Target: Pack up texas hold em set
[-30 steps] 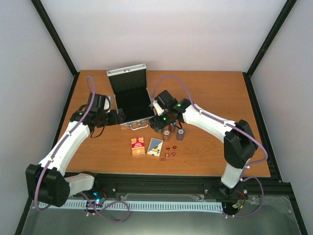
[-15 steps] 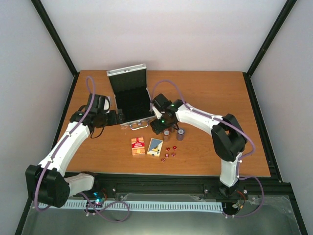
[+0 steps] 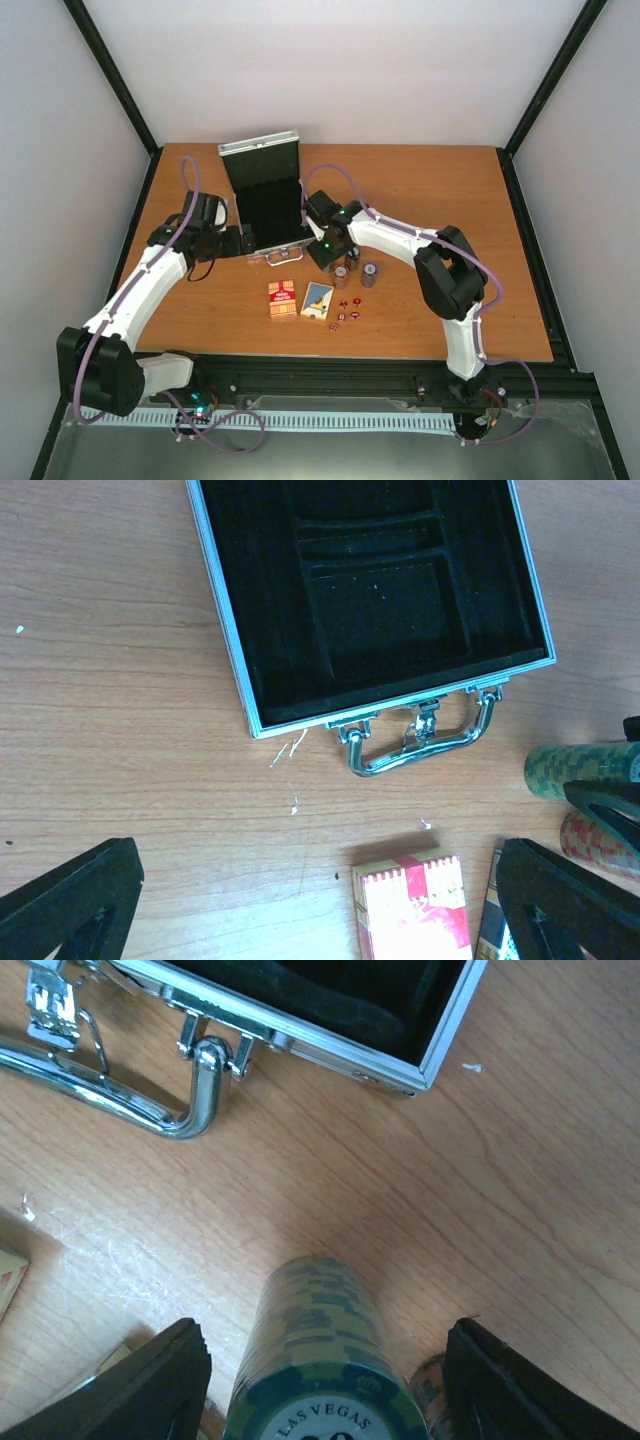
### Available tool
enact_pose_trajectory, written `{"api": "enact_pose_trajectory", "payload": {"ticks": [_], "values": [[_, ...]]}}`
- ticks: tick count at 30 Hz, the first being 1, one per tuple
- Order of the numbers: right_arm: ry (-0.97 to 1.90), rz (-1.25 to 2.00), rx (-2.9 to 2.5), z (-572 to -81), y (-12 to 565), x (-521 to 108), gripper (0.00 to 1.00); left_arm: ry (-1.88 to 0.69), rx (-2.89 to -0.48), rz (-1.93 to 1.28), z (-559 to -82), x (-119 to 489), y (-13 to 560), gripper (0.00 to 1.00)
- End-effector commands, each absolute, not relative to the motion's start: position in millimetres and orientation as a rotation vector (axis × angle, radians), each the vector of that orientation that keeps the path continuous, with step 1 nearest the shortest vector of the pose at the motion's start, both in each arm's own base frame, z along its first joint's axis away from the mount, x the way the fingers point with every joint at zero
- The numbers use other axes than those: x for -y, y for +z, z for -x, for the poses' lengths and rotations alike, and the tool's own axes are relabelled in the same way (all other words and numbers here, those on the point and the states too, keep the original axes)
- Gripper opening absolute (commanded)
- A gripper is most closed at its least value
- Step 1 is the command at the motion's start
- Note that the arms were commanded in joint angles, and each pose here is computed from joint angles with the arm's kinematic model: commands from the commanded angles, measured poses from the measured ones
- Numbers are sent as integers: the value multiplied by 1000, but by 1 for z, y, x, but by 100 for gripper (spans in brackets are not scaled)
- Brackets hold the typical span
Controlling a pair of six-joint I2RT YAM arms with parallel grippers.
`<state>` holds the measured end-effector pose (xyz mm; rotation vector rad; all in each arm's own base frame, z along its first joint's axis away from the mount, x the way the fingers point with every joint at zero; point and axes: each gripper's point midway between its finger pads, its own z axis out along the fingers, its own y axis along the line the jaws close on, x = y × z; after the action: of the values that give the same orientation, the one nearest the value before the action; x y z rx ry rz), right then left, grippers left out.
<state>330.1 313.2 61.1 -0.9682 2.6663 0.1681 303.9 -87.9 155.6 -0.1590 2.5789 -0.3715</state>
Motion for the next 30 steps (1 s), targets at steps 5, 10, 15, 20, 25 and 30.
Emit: {"api": "enact_pose_trajectory", "payload": {"ticks": [5, 10, 15, 20, 25, 30], "values": [[129, 989, -2661, -336, 55, -310, 55, -379, -2566, 142, -313, 91, 155, 100], [141, 973, -2666, -342, 56, -311, 29, -370, -2576, 137, -313, 91, 152, 100], [171, 938, -2641, -351, 88, -316, 3, -361, -2574, 119, -313, 90, 154, 100], [245, 861, -2531, -368, 154, -332, 3, -356, -2572, 105, -313, 90, 154, 100], [269, 751, -2393, -397, 189, -343, 3, -355, -2569, 97, -312, 90, 153, 100], [304, 593, -2215, -448, 192, -357, 3, -353, -2570, 92, -311, 89, 151, 100]]}}
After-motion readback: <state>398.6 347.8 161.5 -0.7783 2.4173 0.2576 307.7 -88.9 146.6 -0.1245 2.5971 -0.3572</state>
